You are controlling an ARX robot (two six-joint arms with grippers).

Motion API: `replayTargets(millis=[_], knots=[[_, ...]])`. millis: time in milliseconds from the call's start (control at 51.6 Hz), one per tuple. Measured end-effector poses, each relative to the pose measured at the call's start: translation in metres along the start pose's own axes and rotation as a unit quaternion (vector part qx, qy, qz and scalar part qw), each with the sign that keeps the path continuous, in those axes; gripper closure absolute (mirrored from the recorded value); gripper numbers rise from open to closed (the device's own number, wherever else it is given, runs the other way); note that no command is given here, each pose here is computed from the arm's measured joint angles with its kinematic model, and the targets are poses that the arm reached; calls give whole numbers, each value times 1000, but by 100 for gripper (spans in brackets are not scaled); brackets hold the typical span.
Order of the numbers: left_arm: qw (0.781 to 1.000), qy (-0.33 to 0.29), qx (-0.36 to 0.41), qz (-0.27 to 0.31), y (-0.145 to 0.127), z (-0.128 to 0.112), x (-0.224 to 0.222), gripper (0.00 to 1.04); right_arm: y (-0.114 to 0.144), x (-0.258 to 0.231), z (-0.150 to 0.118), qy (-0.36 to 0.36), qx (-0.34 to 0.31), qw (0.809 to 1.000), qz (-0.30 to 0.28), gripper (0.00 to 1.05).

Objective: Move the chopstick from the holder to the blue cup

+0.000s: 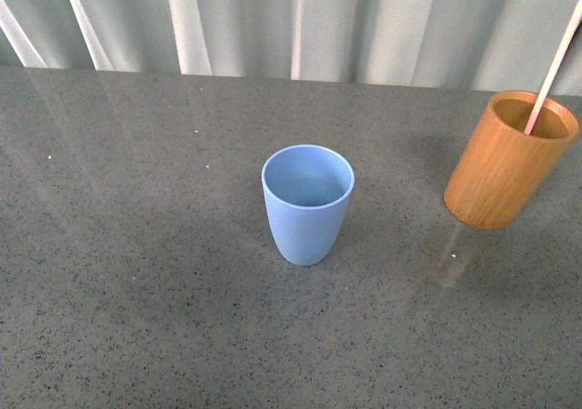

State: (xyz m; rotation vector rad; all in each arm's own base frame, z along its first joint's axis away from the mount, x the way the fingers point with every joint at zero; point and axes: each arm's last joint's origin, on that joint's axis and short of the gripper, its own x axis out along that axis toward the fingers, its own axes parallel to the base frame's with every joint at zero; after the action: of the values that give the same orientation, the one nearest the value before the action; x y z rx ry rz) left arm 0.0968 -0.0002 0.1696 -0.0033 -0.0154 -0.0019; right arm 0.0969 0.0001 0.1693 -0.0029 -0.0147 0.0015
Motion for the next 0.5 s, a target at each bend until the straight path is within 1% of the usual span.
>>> replayTargets(millis=[155, 213, 271, 387, 426, 445, 503], knots=[[1000, 0, 0, 0, 0, 0, 0, 11, 0, 0, 0, 0, 0, 1000, 0, 10], [1000, 0, 1, 0, 0, 0, 0, 5, 0, 0, 0, 0, 0, 1000, 0, 10], [1000, 0, 0, 0, 0, 0, 0, 7, 0, 0, 0, 0, 0, 1000, 0, 10], [1000, 0, 0, 0, 0, 0, 0, 7, 0, 0, 0, 0, 0, 1000, 0, 10], [1000, 0, 1, 0, 0, 0, 0, 7, -1, 1, -1, 38, 12, 999, -25, 10], [1000, 0, 1, 0, 0, 0, 0, 7, -2, 3, -2, 74, 17, 996, -45, 10], [1000, 0, 1, 0, 0, 0, 0, 7, -4, 12, -4, 112, 20, 992, -61, 10]])
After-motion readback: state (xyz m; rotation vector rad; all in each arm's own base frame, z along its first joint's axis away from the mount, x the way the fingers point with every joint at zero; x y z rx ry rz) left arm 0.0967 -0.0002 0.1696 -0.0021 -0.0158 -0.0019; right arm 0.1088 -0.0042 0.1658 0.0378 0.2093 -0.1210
